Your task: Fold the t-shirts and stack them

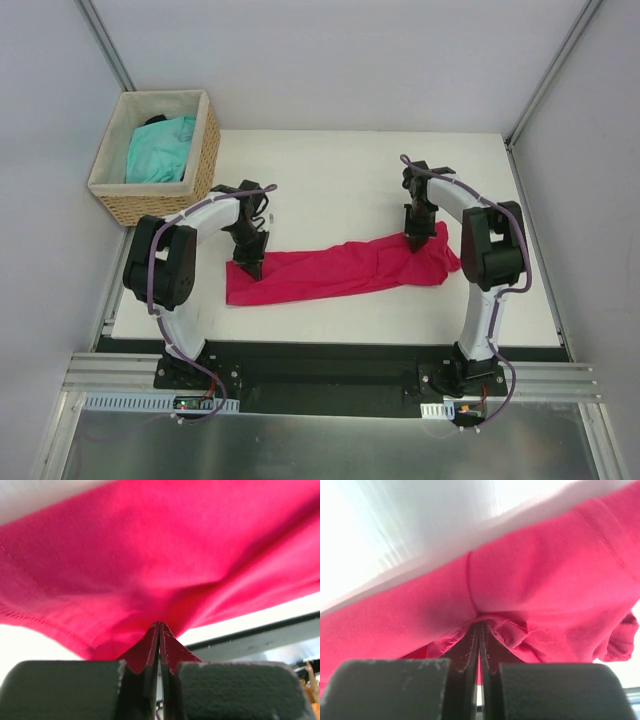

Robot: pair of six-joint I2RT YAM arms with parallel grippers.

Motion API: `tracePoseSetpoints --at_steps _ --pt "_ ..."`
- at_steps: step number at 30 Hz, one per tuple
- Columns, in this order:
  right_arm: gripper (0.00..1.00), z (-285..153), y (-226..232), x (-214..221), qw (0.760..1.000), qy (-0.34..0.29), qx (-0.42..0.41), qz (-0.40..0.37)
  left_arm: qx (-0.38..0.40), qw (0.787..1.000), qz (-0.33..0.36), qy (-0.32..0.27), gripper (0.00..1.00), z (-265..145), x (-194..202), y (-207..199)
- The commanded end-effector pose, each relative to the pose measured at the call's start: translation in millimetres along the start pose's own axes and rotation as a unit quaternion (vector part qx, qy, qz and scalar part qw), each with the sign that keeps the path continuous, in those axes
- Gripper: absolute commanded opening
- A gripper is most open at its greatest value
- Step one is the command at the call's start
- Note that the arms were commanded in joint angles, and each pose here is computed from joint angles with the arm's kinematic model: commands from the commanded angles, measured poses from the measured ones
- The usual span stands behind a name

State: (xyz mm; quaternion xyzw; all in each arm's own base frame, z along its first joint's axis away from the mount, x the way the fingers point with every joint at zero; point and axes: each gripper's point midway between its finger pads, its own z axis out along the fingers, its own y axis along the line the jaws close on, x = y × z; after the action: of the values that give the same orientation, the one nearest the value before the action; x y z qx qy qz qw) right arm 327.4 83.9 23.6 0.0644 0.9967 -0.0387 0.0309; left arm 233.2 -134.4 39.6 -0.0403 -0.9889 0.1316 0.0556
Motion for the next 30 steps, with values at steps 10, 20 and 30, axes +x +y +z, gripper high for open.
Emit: tracePoseSetpoints --at_steps 10,20,30 --pt "0.01 -12.1 28.3 -91.0 0.997 -0.048 -0.059 -0.002 0.091 0.993 0.024 0.067 0.00 -37.2 27.4 -31.7" --pt "0.01 -17.7 83.4 -139.3 0.986 -0.076 -0.143 -0.041 0.096 0.993 0.016 0.063 0.00 -35.2 34.1 -32.6" --pt "0.01 -32.9 136.0 -163.6 0.961 -0.125 -0.232 -0.085 0.095 0.993 0.013 0.066 0.00 -36.1 36.5 -32.3"
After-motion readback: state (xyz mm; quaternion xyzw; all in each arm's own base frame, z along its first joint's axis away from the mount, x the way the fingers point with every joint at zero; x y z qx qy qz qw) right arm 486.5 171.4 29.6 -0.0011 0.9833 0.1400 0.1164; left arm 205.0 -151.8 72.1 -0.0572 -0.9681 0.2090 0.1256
